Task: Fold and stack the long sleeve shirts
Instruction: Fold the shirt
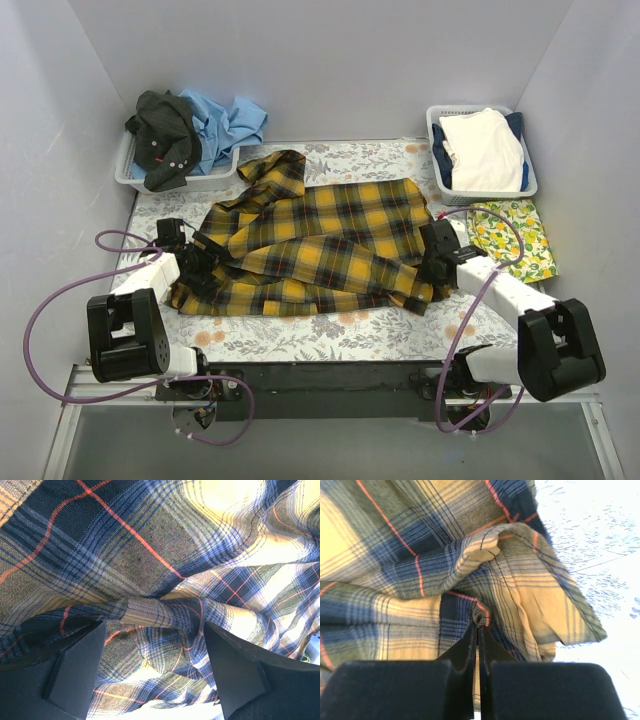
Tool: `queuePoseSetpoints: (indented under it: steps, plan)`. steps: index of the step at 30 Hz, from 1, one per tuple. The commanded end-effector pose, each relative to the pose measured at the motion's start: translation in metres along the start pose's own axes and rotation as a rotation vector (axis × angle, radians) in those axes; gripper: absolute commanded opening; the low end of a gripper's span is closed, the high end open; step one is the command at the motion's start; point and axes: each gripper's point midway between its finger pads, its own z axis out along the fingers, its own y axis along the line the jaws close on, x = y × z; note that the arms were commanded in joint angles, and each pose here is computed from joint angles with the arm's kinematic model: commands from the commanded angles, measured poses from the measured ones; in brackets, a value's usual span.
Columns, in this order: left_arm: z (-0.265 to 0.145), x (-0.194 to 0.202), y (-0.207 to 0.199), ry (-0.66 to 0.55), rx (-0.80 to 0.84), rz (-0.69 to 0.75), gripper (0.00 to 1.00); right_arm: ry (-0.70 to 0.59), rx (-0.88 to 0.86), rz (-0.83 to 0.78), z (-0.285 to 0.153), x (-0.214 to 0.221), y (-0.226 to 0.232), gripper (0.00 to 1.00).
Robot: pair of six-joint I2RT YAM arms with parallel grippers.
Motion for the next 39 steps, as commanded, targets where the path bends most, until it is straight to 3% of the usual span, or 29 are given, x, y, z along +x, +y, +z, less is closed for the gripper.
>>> queuePoseSetpoints:
  steps: [1,5,11,20,28,33,36,37,39]
  plan:
    - [-0.002,-0.001,0.010,-0.009,-0.038,0.001,0.79,-0.134,-0.014,0.031,-0.033,-0.039,0.000,0.01]
    - [-0.001,-0.002,0.011,-0.013,-0.041,-0.003,0.79,-0.253,-0.033,0.028,-0.057,-0.072,0.002,0.01]
    - [-0.007,-0.007,0.003,-0.024,-0.016,0.016,0.79,-0.316,-0.029,-0.030,-0.063,-0.104,0.011,0.01]
    - [-0.027,-0.017,-0.005,-0.085,0.000,0.061,0.81,-0.243,0.042,-0.053,-0.026,-0.109,0.012,0.01]
    - [-0.062,-0.042,-0.016,-0.232,-0.014,0.114,0.82,-0.188,0.119,0.002,-0.009,-0.104,-0.019,0.05]
    - [-0.063,-0.041,-0.011,-0.238,-0.022,0.111,0.82,-0.181,0.113,-0.013,-0.004,-0.118,-0.018,0.06]
    - [-0.067,-0.038,-0.018,-0.235,0.014,0.115,0.82,-0.173,0.094,-0.036,-0.002,-0.122,-0.013,0.18]
    - [-0.068,-0.037,-0.021,-0.228,0.029,0.123,0.82,-0.169,0.093,-0.037,-0.002,-0.122,-0.013,0.30]
    - [-0.070,-0.032,-0.033,-0.195,0.090,0.150,0.82,-0.176,0.075,-0.043,-0.005,-0.125,-0.009,0.44]
